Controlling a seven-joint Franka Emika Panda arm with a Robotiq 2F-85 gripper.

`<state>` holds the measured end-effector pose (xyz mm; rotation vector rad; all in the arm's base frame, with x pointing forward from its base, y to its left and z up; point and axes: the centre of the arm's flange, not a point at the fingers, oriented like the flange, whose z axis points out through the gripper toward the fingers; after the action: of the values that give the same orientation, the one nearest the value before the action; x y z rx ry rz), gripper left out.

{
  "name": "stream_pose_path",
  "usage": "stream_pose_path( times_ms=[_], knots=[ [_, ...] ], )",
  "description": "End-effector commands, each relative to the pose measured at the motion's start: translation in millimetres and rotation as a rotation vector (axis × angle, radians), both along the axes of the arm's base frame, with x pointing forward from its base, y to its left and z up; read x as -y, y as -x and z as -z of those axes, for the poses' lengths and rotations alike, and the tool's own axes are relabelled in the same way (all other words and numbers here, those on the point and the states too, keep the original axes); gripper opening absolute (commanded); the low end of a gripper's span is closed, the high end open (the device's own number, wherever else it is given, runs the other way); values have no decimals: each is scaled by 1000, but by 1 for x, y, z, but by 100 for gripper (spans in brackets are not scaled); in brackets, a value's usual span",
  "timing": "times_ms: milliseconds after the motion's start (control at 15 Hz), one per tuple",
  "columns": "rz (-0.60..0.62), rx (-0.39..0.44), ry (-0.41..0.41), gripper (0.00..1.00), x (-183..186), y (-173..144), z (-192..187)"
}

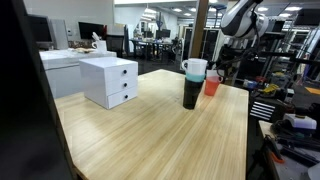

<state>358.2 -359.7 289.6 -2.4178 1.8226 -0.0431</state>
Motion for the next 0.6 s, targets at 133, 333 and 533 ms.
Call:
stream_pose_path(
  times_ms=[133,333,533],
  knots=[
    [-13,14,-10,19,1,4,7],
    [-30,12,-14,11,-1,2,0],
    [-70,2,-12,4,-10,-6,-15]
  ],
)
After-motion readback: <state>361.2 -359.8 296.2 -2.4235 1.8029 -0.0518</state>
